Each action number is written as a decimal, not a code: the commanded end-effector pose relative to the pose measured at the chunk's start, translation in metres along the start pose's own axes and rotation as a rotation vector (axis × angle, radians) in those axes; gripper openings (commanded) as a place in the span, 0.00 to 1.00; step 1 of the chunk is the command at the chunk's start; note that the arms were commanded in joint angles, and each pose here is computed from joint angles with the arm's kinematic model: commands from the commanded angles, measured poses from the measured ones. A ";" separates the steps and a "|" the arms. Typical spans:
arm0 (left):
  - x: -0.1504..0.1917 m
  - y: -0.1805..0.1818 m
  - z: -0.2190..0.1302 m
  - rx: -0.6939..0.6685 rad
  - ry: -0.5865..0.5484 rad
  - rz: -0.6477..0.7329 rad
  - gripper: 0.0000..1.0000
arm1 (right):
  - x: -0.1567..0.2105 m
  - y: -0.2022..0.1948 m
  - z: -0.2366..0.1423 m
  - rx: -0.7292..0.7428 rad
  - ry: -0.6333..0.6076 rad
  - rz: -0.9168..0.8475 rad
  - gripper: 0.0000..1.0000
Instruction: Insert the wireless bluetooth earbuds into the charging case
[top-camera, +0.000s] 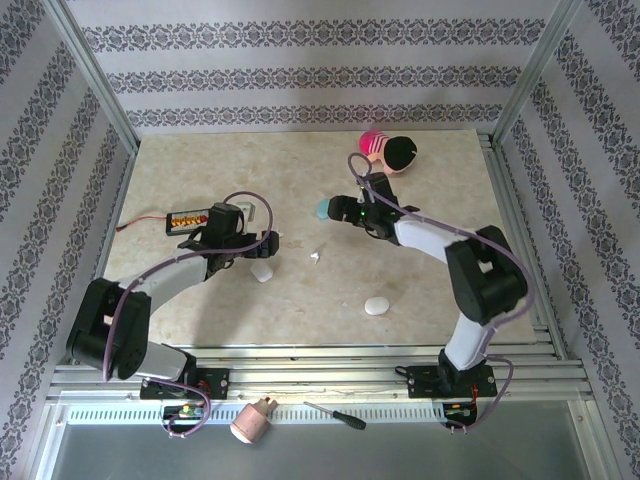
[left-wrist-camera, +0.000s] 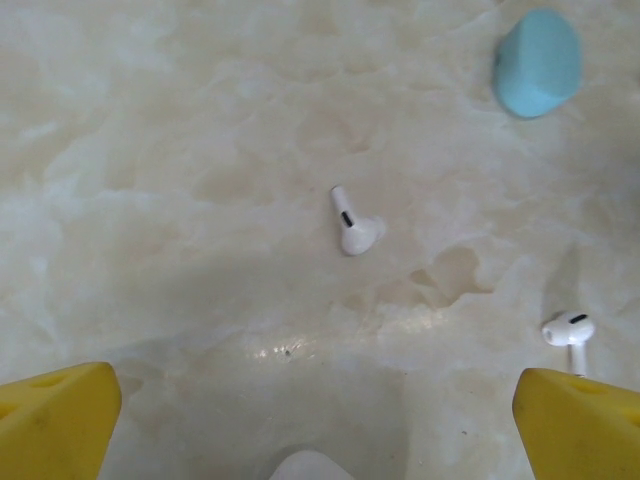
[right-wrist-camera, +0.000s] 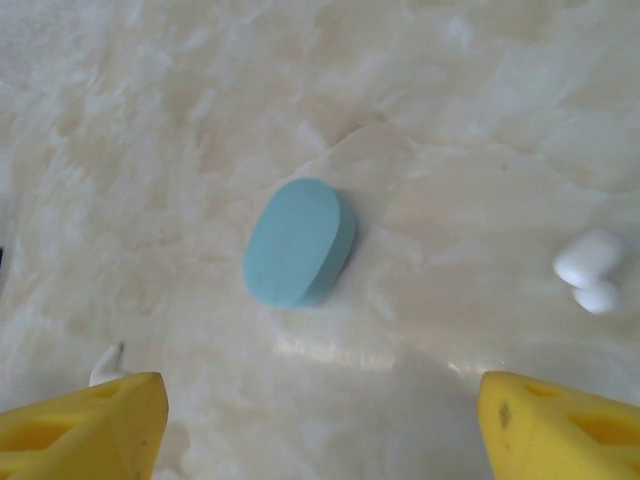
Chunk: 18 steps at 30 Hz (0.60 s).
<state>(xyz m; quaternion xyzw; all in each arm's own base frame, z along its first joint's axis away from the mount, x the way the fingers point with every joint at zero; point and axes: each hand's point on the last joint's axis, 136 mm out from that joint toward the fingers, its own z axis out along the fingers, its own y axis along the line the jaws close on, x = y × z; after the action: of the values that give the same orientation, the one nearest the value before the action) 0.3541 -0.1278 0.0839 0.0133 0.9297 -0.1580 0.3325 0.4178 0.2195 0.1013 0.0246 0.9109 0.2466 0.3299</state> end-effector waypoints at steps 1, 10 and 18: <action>0.014 0.008 0.002 -0.027 0.087 -0.122 1.00 | 0.025 0.001 -0.025 -0.004 0.044 -0.208 0.83; 0.032 0.002 0.024 0.003 0.274 -0.246 0.81 | 0.091 0.062 -0.054 -0.152 0.075 -0.575 0.86; 0.057 -0.014 0.026 0.074 0.387 -0.309 0.78 | 0.104 0.079 -0.056 -0.191 0.062 -0.565 0.86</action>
<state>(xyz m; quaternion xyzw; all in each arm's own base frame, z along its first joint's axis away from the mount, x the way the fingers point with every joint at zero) 0.3405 -0.1490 0.0348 -0.0680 0.9603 -0.2204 0.1571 0.2904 0.2844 0.1056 -0.2675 0.8739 0.2313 0.3335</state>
